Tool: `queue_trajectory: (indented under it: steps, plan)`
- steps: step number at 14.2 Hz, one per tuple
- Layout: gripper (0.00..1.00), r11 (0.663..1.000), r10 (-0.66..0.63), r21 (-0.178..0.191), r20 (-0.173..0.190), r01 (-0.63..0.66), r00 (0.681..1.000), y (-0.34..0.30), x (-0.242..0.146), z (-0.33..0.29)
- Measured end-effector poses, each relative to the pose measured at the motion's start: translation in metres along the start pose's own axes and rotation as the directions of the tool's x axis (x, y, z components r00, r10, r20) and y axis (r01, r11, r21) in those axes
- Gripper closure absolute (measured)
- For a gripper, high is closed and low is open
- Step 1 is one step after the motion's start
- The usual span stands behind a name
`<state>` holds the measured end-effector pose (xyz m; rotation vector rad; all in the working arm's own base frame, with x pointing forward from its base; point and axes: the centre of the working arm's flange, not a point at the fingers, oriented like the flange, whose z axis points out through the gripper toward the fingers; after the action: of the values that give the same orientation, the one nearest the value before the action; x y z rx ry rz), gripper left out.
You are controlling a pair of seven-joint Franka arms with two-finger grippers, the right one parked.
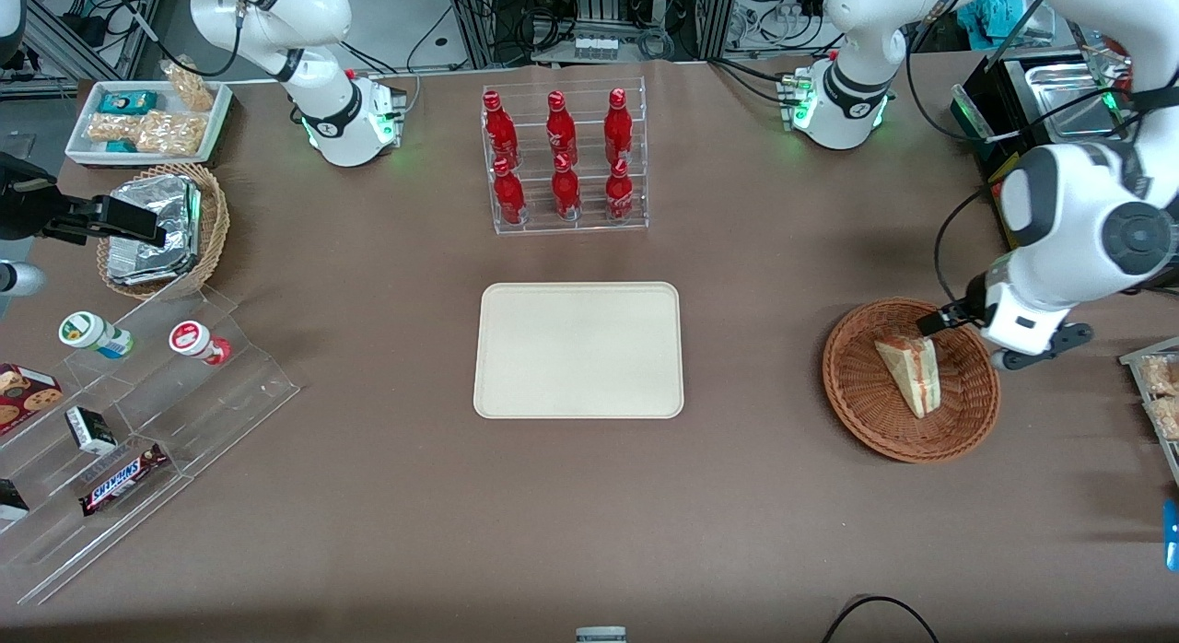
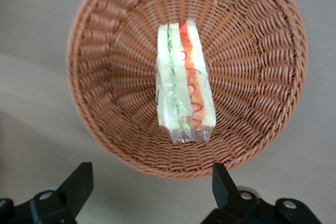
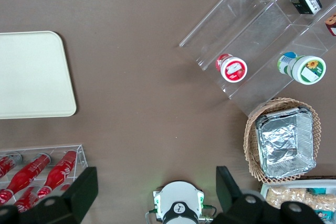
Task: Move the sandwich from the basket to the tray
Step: 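Move the left gripper over the sandwich in the wicker basket, then lower the left gripper and close it on the wrapped sandwich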
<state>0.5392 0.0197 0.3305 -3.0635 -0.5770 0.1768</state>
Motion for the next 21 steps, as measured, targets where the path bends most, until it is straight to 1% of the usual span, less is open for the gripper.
queue_trajectory:
  steps: [2,7,11,14,18,20,21]
  plan:
    - [0.00,0.999,-0.023,-0.027,-0.004,0.023,1.000,0.001,-0.003,0.008]
    - [0.00,0.996,-0.076,-0.042,-0.018,0.075,0.997,0.002,0.000,0.015]
    - [0.00,0.991,-0.118,-0.076,-0.044,0.114,0.992,0.006,0.012,0.047]
    - [0.00,0.987,-0.140,-0.088,-0.042,0.136,0.989,0.008,0.017,0.067]
    - [0.00,0.986,-0.145,-0.091,-0.037,0.141,0.989,0.010,0.018,0.077]
    - [0.19,0.986,-0.145,-0.089,-0.029,0.142,0.989,0.010,0.018,0.083]
    - [0.32,0.986,-0.145,-0.089,-0.027,0.142,0.989,0.010,0.018,0.084]
